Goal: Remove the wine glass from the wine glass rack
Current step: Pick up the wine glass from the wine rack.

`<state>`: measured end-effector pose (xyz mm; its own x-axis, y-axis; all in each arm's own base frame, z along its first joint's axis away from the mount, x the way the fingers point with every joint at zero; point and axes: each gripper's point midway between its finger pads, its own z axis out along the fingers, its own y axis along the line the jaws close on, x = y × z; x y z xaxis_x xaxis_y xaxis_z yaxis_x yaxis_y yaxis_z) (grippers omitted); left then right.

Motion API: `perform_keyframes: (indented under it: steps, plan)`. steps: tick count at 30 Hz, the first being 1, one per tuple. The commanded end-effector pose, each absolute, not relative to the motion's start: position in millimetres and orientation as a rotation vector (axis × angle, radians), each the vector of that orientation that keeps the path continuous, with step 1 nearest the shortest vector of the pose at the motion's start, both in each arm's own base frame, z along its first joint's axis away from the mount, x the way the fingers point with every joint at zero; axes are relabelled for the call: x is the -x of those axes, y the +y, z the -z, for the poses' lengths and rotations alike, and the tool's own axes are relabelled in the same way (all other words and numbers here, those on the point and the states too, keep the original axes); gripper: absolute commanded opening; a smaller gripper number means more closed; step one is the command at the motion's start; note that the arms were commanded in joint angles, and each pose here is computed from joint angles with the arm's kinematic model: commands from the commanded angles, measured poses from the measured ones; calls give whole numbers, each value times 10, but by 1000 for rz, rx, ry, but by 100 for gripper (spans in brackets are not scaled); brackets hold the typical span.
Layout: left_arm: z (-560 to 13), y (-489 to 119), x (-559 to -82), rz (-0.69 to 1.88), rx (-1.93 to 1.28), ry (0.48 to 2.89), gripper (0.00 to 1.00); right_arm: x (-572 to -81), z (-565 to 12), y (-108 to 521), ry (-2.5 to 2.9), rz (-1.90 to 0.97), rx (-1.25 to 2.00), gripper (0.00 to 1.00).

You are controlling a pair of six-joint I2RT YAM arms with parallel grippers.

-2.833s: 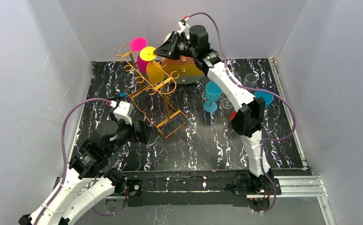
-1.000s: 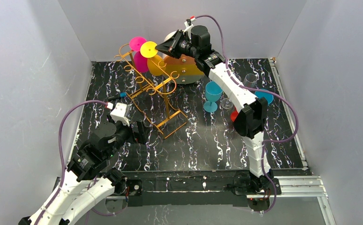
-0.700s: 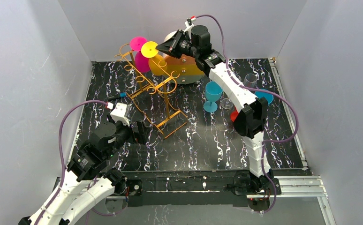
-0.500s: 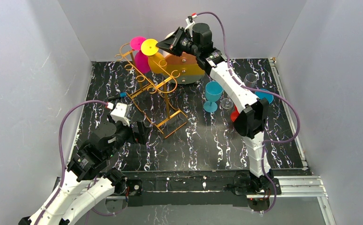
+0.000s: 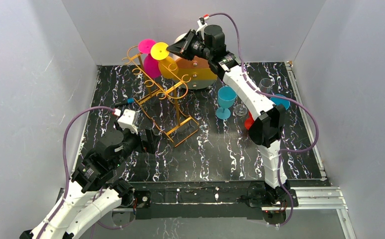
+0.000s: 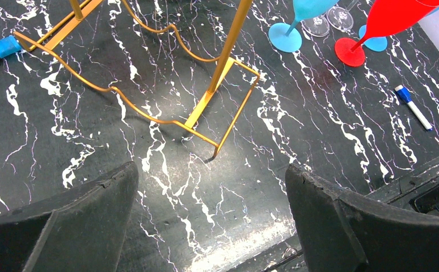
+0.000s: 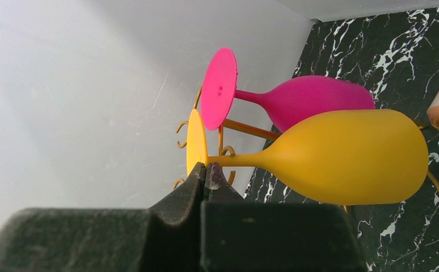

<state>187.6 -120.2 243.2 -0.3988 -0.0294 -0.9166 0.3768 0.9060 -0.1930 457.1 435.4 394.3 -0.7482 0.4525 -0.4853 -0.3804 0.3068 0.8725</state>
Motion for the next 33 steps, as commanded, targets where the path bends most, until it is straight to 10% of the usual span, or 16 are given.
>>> perform_keyframes:
  steps: [1,33]
  plan:
    - [-2511,-1210,-1875,456,-260,1924,98,-4510,-4509,4115,1721,-1491,-38,1]
    - [-2684,-1271,-1907,527,-189,1876,98,-4018,-4874,3088,1621,-1160,30,1]
